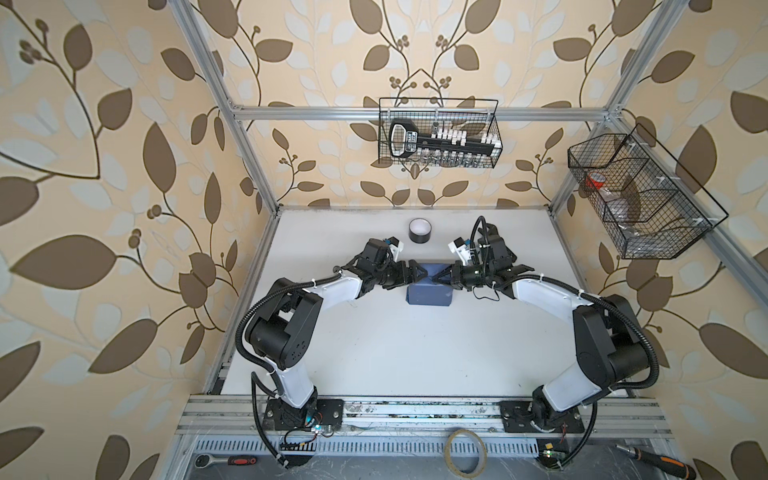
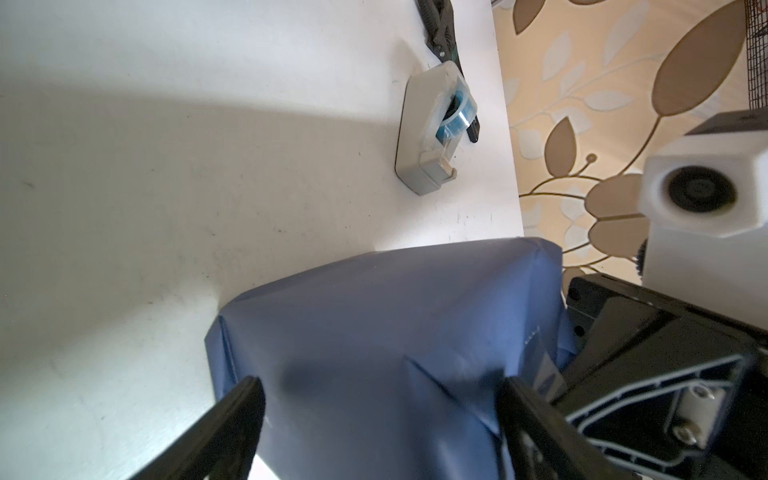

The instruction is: Wrap the gift box in paper

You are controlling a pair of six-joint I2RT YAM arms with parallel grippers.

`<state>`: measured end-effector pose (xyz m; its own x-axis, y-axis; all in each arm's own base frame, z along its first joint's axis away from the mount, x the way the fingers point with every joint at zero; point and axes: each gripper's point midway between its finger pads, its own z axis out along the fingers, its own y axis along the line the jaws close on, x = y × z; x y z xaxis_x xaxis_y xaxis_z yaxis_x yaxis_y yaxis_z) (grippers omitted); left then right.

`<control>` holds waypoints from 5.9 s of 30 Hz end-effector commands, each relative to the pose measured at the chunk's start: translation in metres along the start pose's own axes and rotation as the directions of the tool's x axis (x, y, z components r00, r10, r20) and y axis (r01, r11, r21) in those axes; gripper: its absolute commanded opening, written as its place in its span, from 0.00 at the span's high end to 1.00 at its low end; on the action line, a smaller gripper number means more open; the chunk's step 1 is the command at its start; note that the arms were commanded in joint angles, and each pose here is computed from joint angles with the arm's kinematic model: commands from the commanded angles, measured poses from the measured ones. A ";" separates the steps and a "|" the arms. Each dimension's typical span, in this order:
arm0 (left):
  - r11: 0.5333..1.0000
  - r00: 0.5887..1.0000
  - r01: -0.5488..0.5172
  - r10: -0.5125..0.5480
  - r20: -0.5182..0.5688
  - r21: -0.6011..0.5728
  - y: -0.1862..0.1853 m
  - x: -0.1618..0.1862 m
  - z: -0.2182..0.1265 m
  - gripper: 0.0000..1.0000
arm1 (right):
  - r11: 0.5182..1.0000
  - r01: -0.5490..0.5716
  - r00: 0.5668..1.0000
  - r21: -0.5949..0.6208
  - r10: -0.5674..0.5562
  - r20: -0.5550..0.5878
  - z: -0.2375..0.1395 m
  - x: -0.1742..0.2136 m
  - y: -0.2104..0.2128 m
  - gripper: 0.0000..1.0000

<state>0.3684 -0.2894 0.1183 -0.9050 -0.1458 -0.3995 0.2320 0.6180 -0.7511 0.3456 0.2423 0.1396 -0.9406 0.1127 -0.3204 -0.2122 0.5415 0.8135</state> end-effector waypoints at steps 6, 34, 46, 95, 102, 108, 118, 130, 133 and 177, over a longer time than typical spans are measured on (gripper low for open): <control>0.988 0.990 -0.112 0.103 0.094 0.105 -0.037 -0.019 -0.016 0.08 | 0.972 -0.118 0.987 0.203 0.137 -0.079 0.012 0.035 -0.061 1.00; 0.972 0.984 -0.179 0.179 0.012 0.152 -0.039 -0.006 0.008 0.07 | 0.973 -0.105 0.989 0.207 0.124 -0.081 0.011 0.033 -0.060 1.00; 0.968 0.985 -0.172 0.163 0.063 0.182 -0.049 -0.014 0.004 0.07 | 0.972 -0.102 0.989 0.211 0.121 -0.080 0.011 0.033 -0.060 1.00; 0.954 0.962 -0.229 0.191 -0.193 -0.196 0.021 0.027 0.020 0.17 | 0.977 -0.089 0.994 0.192 0.099 -0.044 0.002 0.022 -0.040 0.86; 0.952 0.964 -0.229 0.192 -0.185 -0.204 0.021 0.025 0.019 0.17 | 0.983 -0.074 0.995 0.165 0.083 -0.047 -0.004 0.028 -0.027 0.82; 0.950 0.964 -0.232 0.195 -0.181 -0.210 0.022 0.024 0.018 0.17 | 0.988 -0.071 0.996 0.141 0.078 -0.047 -0.009 0.033 -0.019 0.80; 0.949 0.964 -0.233 0.198 -0.176 -0.210 0.021 0.022 0.018 0.17 | 0.991 -0.080 0.995 0.111 0.086 -0.055 -0.014 0.044 -0.014 0.75; 0.950 0.965 -0.231 0.197 -0.176 -0.208 0.021 0.022 0.019 0.17 | 0.990 -0.052 0.999 0.128 0.051 0.017 -0.043 0.045 -0.009 0.71; 0.950 0.965 -0.230 0.194 -0.177 -0.210 0.022 0.023 0.019 0.17 | 0.993 -0.007 0.998 0.115 0.000 0.064 -0.051 0.033 0.005 0.71; 0.951 0.966 -0.229 0.196 -0.170 -0.209 0.019 0.020 0.020 0.17 | 0.990 0.042 0.994 0.138 -0.056 0.099 -0.011 -0.034 0.014 0.95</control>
<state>0.3762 -0.3101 0.1263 -0.8484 0.0492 -0.5270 0.4022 0.7072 -0.5815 0.3621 0.2341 0.1684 -0.8974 0.1612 -0.4108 -0.2143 0.6545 0.7251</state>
